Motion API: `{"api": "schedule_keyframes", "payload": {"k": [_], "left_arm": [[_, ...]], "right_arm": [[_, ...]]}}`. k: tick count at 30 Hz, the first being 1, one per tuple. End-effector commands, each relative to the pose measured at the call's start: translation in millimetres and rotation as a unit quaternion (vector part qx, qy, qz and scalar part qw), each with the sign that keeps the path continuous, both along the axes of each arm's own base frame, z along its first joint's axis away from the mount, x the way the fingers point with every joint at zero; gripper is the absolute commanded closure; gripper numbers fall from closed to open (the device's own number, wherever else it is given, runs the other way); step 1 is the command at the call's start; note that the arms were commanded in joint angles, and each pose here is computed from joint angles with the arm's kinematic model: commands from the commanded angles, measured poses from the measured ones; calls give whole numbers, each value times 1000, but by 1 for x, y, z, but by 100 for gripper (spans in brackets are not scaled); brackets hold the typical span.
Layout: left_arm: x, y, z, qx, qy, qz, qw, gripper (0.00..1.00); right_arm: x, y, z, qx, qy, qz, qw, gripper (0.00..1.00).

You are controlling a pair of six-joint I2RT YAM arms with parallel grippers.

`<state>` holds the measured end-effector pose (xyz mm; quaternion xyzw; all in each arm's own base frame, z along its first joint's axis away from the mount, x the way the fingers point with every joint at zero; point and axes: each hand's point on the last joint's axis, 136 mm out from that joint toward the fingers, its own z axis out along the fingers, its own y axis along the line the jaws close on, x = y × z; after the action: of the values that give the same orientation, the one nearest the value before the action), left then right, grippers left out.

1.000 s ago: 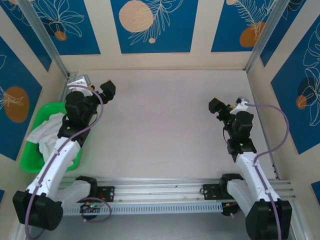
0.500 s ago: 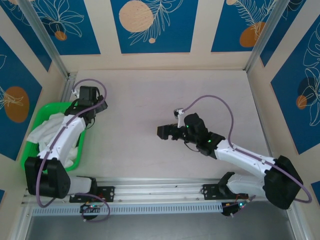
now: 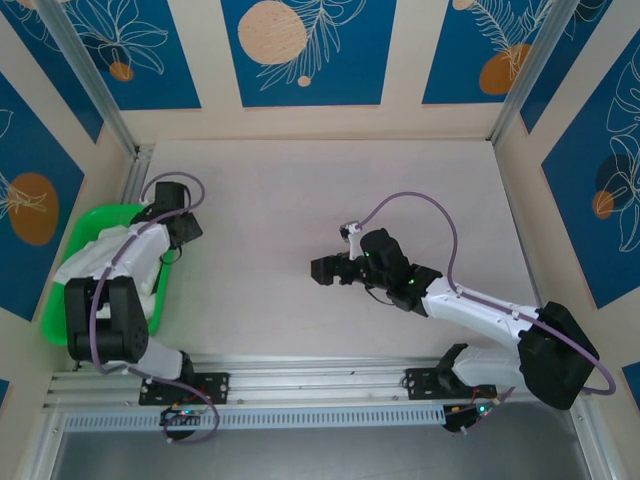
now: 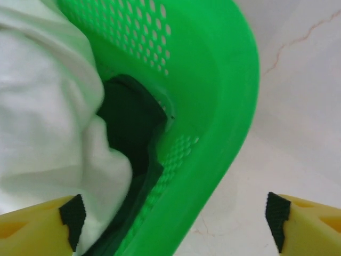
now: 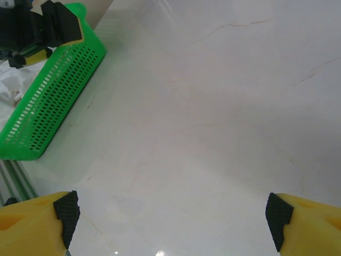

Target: Fold and stack the t-shirts

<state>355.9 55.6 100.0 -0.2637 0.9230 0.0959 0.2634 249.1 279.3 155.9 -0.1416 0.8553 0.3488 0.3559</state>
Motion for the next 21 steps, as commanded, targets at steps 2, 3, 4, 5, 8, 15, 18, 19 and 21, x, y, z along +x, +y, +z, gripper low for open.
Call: {"api": "schedule_keyframes", "payload": {"k": [2, 3, 4, 5, 8, 15, 18, 19, 21], "left_arm": [[13, -17, -13, -48, 9, -23, 999, 21], [14, -19, -16, -53, 14, -27, 998, 25], [15, -21, -17, -58, 16, -32, 998, 29], [16, -25, -19, -64, 17, -38, 997, 34], [21, -37, -20, -80, 16, -56, 995, 44], [33, -95, -20, -88, 32, -121, 988, 69], [45, -137, -14, -74, 40, -164, 983, 76], [49, -150, -12, -69, 43, -174, 981, 78], [56, -181, -13, -75, 47, -191, 977, 81]], "right_arm": [[5, 2, 8, 0, -24, -2, 1000, 8], [5, 1, 8, -1, -25, -4, 1000, 8], [6, 1, 9, -1, -26, -5, 1000, 8], [6, 0, 9, -3, -27, -8, 1000, 8], [7, -2, 9, -5, -29, -12, 999, 8], [12, -9, 8, -13, -33, -36, 999, 9], [17, -16, 6, -21, -33, -57, 998, 9], [19, -20, 4, -25, -31, -66, 997, 9], [26, -29, 1, -33, -21, -91, 995, 11]]}}
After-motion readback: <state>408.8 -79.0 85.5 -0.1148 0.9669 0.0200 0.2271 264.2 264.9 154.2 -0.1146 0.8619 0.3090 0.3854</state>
